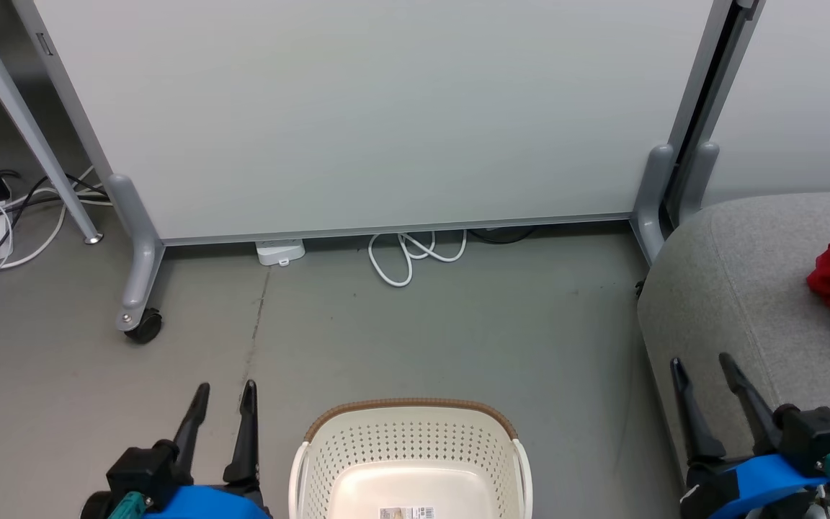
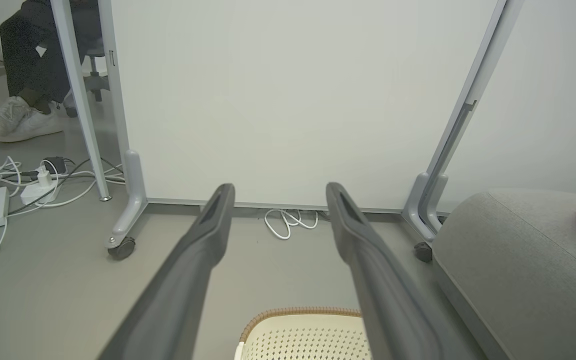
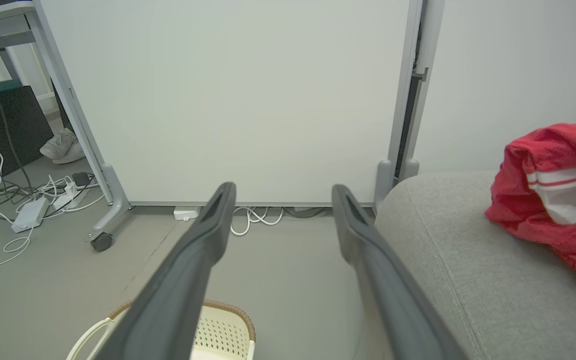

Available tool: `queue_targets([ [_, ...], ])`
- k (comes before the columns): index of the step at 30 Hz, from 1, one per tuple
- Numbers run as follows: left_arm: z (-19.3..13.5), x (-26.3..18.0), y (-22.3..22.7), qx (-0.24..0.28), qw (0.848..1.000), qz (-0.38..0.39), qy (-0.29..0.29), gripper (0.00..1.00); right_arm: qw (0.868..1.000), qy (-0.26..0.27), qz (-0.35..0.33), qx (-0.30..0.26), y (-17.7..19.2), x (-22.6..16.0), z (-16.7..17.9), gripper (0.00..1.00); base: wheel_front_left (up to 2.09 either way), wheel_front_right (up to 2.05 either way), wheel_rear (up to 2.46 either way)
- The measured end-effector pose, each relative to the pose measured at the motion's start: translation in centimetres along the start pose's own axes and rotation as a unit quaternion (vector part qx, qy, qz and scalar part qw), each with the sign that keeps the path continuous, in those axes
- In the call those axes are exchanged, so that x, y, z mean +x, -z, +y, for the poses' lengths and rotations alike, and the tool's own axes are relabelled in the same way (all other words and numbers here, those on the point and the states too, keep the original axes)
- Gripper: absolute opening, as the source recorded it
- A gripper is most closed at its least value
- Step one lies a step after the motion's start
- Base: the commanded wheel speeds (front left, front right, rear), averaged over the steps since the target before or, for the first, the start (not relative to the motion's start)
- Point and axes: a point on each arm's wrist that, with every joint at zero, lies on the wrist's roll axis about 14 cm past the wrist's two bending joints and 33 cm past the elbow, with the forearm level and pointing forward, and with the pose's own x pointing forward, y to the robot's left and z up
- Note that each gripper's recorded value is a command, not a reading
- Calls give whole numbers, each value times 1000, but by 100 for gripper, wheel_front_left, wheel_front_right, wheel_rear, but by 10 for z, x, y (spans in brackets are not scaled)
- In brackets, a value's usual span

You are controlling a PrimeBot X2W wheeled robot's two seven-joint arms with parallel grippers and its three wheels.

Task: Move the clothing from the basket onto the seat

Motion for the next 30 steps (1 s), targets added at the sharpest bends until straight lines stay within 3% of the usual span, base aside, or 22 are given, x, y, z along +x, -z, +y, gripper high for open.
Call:
queue_targets([
  [8, 5, -21, 40, -14, 998, 62, -18, 0, 999, 9, 48, 14, 32, -11, -1, 0, 0, 0, 0],
  [20, 16, -19, 38, -114, 990, 63, -54, 0, 990, 37, 56, 124, 36, -13, -9, 0, 0, 0, 0],
  [30, 22, -12, 29, -191, 978, 49, -74, 0, 975, 55, 54, 210, 36, -12, -14, 0, 0, 0, 0],
])
